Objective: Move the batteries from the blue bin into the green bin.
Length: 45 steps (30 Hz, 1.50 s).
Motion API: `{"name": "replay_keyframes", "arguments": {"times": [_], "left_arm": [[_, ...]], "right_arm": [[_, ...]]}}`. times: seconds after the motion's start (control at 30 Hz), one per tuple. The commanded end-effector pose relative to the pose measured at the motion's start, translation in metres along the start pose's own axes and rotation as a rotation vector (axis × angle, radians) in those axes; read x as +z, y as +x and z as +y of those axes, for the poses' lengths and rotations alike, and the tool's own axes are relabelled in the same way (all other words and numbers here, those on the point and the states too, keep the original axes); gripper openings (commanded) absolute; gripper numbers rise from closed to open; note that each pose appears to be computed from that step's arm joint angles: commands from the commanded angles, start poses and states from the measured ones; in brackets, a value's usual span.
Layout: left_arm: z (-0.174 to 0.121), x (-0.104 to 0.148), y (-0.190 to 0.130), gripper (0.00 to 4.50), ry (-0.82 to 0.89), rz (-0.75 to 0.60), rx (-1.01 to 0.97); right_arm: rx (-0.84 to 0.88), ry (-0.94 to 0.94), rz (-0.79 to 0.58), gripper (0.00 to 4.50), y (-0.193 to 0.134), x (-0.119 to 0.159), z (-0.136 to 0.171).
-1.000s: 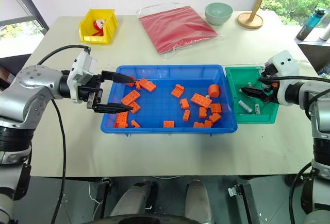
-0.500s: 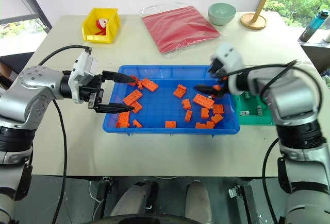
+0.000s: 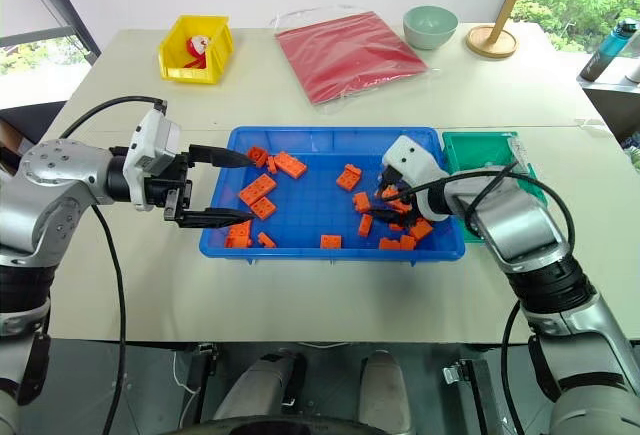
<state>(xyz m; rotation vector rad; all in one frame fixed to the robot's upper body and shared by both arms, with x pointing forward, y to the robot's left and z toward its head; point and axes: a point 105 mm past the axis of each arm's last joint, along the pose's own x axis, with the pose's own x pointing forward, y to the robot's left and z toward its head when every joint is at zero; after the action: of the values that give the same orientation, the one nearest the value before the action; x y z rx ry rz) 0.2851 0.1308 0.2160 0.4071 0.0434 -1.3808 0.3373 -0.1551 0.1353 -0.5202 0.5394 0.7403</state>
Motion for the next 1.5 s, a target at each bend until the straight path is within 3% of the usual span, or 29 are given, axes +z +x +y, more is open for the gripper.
{"name": "replay_keyframes", "arguments": {"times": [0.03,0.23,0.33,0.5,0.73,0.87,0.93,1.07,1.17,1.5], "left_arm": [[0.002,0.013,-0.006,4.5,0.049,-0.015,0.019],[0.006,0.015,-0.004,4.5,0.057,-0.02,0.018],[0.006,0.015,-0.003,4.5,0.06,-0.024,0.017],[0.007,0.016,-0.003,4.5,0.062,-0.027,0.017],[0.008,0.015,-0.002,4.5,0.063,-0.032,0.016],[0.009,0.016,0.0,4.5,0.066,-0.037,0.01],[0.009,0.016,0.001,4.5,0.067,-0.038,0.009],[0.009,0.016,0.0,4.5,0.067,-0.036,0.01],[0.008,0.016,-0.001,4.5,0.066,-0.034,0.012],[0.007,0.012,-0.002,4.5,0.056,-0.027,0.018]], "right_arm": [[-0.034,-0.054,-0.02,4.45,0.001,0.006,-0.005],[-0.046,-0.055,-0.01,4.45,0.009,0.001,-0.011],[-0.048,-0.056,-0.01,3.65,0.011,-0.001,-0.012],[-0.031,-0.081,-0.047,1.3,0.011,0.013,-0.008],[0.085,-0.159,-0.262,1.3,0.023,0.082,0.027],[0.155,-0.173,-0.316,1.3,0.043,0.113,0.054],[0.176,-0.168,-0.318,2.33,0.05,0.118,0.061],[0.148,-0.21,-0.3,4.17,0.045,0.116,0.052],[0.11,-0.172,-0.289,4.17,0.029,0.111,0.036],[-0.139,0.094,-0.087,4.17,-0.045,0.036,0.007]]}}
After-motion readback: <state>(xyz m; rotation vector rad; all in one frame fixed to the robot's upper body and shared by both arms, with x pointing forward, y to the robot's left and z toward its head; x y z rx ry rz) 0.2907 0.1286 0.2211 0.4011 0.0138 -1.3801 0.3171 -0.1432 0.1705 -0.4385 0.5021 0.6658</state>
